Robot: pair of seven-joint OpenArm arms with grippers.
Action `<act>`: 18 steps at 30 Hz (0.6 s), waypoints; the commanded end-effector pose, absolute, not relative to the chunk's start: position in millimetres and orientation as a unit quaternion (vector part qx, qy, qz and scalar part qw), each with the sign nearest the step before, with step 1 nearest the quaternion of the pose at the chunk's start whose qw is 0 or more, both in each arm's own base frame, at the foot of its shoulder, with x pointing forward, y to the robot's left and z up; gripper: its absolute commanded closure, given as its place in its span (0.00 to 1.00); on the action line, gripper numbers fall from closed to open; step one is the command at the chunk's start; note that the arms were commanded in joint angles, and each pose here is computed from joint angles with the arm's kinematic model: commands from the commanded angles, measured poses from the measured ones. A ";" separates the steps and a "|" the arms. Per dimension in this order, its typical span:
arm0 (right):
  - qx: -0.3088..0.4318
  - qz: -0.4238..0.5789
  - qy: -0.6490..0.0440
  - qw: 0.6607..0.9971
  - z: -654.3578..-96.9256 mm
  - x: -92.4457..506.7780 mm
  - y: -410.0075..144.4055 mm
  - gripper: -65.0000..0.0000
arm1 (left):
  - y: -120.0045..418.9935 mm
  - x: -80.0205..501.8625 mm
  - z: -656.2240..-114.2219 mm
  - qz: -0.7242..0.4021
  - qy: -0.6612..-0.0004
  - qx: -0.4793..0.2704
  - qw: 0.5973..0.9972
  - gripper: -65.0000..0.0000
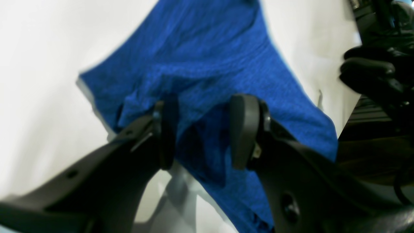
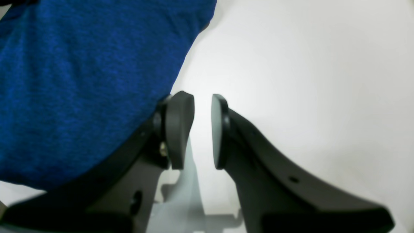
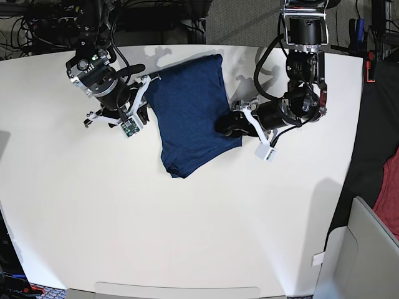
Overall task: Fold the T-shirt properly
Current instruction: 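Tuck the loose edge under the bundle with the left gripper, then grasp the folded bundle with the right gripper and slide it aside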
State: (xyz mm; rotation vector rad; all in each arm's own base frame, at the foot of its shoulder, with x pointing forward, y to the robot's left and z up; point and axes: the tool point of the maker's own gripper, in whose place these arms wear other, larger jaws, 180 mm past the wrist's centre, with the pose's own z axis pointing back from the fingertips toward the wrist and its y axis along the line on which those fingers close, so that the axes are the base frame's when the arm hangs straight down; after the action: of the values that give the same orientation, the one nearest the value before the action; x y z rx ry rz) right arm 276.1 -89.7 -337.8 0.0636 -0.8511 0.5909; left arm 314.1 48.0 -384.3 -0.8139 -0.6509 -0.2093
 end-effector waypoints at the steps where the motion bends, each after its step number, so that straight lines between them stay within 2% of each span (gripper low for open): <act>1: 0.035 0.282 -0.429 0.858 -326.3 280.6 -85.7 0.82 | 50.9 322.7 -373.9 -0.107 -0.325 -0.383 0.858 0.62; 5: 0.035 0.282 -0.429 0.857 -325.8 280.7 -85.7 0.82 | 64.7 315.1 -371.3 -0.119 -0.332 -0.363 0.862 0.62; 10: 0.035 0.283 -0.436 0.854 -320.9 281.4 -84.7 0.82 | 78.5 313.3 -342.0 -0.139 -0.376 -0.336 0.852 0.62; 14: 0.080 0.272 -0.456 0.844 -311.5 281.6 -70.2 0.82 | 93.5 307.3 -313.9 -0.144 -0.421 -0.308 0.841 0.62; 16: 0.107 0.263 -0.459 0.842 -308.6 280.4 -59.5 0.83 | 98.9 302.4 -309.3 -0.144 -0.428 -0.299 0.840 0.68; 18: 0.119 0.269 -0.443 0.847 -311.0 277.8 -47.7 0.88 | 100.5 301.0 -309.1 -0.143 -0.429 -0.297 0.841 0.78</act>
State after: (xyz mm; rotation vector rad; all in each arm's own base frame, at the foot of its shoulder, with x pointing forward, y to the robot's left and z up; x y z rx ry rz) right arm 270.4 -56.3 -327.8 0.2246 -0.8646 0.5598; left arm 291.6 99.8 -326.2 -0.6215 -0.8435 -0.2893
